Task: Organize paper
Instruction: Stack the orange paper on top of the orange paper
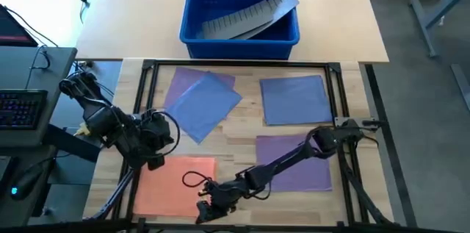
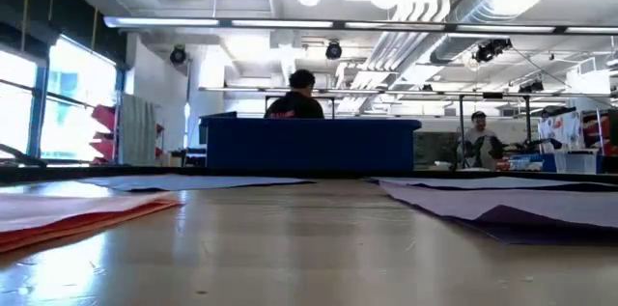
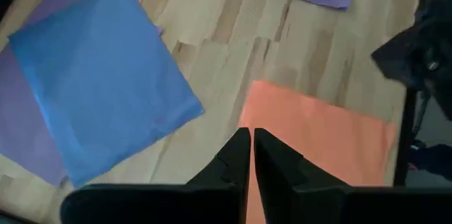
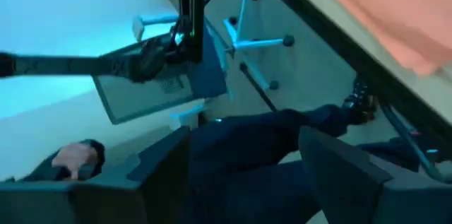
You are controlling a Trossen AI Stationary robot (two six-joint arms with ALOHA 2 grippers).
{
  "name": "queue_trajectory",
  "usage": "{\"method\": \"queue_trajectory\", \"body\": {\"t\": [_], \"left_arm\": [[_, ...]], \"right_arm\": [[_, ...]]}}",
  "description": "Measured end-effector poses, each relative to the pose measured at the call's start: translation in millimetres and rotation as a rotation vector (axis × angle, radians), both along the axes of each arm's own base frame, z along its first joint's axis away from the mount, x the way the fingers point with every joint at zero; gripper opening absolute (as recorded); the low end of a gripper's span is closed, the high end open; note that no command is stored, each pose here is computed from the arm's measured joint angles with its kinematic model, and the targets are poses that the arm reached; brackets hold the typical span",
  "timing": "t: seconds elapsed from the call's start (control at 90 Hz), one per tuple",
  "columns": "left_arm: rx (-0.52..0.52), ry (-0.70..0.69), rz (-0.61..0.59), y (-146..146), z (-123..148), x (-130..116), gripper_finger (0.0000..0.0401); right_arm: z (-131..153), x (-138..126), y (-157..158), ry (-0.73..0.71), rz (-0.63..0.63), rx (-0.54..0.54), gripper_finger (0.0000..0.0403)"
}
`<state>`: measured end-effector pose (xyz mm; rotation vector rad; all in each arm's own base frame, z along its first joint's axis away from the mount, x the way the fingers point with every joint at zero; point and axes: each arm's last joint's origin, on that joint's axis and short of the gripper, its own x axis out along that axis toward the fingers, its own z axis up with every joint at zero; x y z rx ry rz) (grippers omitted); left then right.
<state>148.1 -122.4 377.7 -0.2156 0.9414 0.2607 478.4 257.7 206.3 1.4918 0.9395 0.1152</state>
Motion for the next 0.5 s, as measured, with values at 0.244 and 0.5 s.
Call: {"method": "queue_trajectory", "body": {"t": [0.244,0.5], "left_arm": [[-0.158,0.087,-0.002,-31.1,-56.5,-2.8,0.0],[-0.353,0.049,-0.052,-60.6,-176.7,6.2,0.0]], "right_arm": [[68.0,-55.2,-27.1,0.15,0.021,-0.336,0.0247],[117.2,-108.0,-68.6,0.273,-0.01,-0.649,0.0247]]}}
